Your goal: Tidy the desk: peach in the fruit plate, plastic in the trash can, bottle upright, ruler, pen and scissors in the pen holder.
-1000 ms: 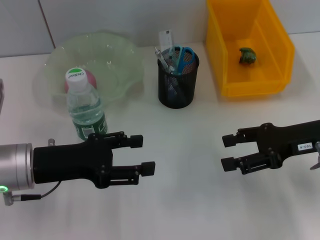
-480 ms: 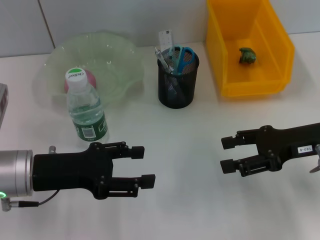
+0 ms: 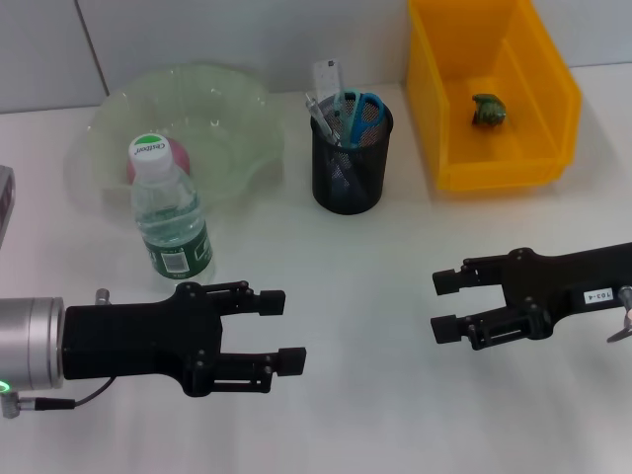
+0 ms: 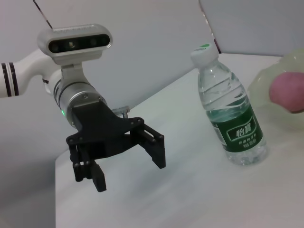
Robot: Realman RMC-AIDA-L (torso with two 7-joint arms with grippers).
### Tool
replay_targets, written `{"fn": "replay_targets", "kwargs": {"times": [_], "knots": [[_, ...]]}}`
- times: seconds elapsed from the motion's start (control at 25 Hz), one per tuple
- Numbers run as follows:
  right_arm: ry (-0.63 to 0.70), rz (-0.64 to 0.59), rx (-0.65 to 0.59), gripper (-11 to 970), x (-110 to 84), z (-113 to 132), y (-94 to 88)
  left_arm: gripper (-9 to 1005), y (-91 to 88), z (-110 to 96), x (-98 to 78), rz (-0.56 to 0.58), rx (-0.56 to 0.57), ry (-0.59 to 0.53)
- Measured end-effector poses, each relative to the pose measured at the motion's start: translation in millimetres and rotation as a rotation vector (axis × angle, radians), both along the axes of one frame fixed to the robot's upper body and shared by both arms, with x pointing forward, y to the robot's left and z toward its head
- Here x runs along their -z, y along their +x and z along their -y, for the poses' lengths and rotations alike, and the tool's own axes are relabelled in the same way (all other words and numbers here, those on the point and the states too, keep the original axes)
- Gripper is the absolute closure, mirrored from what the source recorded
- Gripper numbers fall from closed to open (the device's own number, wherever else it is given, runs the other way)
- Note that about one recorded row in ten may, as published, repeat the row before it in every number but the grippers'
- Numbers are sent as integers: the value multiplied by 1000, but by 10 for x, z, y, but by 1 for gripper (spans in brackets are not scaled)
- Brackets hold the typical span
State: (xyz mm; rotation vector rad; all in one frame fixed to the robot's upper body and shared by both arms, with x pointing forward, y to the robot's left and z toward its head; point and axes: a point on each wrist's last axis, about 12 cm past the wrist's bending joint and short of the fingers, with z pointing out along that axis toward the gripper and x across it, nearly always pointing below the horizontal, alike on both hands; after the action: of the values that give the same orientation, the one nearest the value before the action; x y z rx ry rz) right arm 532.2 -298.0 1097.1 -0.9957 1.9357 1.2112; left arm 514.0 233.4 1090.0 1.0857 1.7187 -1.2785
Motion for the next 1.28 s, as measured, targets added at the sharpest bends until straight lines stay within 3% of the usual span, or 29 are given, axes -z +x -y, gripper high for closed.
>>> {"fn": "replay_targets", "kwargs": {"times": [1.28], "knots": [[7, 14, -5, 132, 3, -30, 0, 204, 41, -3, -9, -2, 0, 17]]}}
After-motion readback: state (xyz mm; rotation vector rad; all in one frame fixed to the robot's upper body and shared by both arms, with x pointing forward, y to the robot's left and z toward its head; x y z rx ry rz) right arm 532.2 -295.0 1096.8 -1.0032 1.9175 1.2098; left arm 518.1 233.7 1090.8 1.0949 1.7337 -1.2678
